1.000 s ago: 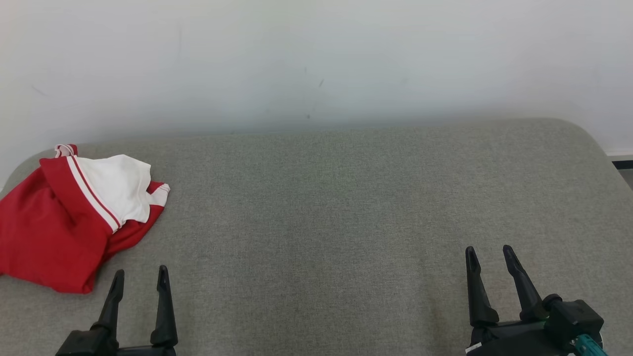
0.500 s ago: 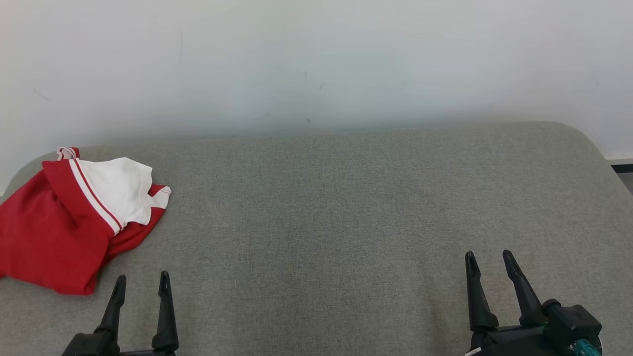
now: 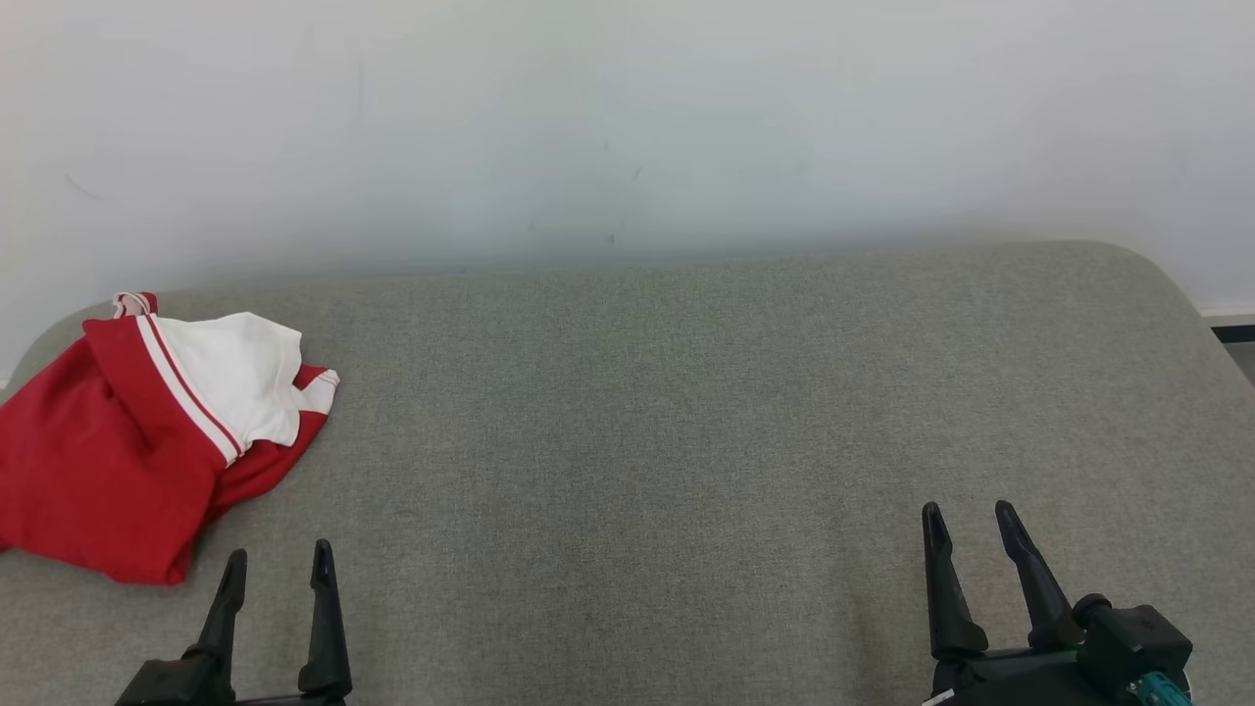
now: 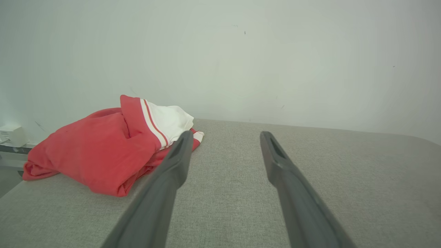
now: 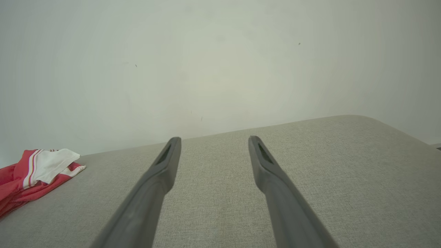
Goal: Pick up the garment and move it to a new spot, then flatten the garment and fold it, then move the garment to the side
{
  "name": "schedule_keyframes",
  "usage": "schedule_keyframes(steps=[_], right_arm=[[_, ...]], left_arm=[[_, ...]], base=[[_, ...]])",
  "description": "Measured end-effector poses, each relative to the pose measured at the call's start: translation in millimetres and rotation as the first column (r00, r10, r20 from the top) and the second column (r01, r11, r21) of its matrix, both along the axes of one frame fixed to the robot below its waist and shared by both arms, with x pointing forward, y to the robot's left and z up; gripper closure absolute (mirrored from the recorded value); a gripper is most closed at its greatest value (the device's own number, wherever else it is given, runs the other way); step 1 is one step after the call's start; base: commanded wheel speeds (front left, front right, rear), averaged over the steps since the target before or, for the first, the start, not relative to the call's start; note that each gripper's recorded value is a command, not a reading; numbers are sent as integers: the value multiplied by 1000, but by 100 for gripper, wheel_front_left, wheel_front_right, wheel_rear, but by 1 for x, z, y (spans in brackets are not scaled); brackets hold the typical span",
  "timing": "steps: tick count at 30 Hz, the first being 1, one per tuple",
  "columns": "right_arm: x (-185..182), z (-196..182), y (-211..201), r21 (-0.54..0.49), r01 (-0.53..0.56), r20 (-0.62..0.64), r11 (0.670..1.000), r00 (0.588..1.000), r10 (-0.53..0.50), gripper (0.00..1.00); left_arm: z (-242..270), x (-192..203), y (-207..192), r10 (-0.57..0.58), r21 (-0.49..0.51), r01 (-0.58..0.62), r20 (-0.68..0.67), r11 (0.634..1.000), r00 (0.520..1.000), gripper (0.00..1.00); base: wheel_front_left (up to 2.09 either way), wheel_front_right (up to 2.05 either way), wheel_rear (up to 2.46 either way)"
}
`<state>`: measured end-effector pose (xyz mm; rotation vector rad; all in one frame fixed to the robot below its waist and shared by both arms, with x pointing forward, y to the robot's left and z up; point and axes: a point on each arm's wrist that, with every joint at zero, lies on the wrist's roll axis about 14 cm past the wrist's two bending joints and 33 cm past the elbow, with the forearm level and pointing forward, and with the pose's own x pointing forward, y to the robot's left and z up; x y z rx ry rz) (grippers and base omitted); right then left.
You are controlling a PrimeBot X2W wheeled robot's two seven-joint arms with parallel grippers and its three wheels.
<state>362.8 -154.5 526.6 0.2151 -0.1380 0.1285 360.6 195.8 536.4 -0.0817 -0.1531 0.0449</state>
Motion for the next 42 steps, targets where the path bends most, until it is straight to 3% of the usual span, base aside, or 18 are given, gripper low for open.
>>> schedule_keyframes(steps=[19, 30, 42], right_arm=[[6, -5, 19, 10, -56, -17, 998, 998, 57, 0], [17, -13, 67, 16, -196, -41, 980, 980, 197, 0], [26, -16, 126, 14, -359, -52, 933, 932, 359, 0]], left_arm=[[-1, -10, 20, 53, 19, -52, -12, 998, 999, 0], [-3, -42, 71, 208, 33, -207, -27, 978, 978, 0], [-7, -91, 119, 387, 28, -386, -41, 922, 921, 0]], base=[[0, 0, 0], [0, 0, 0], [0, 0, 0]])
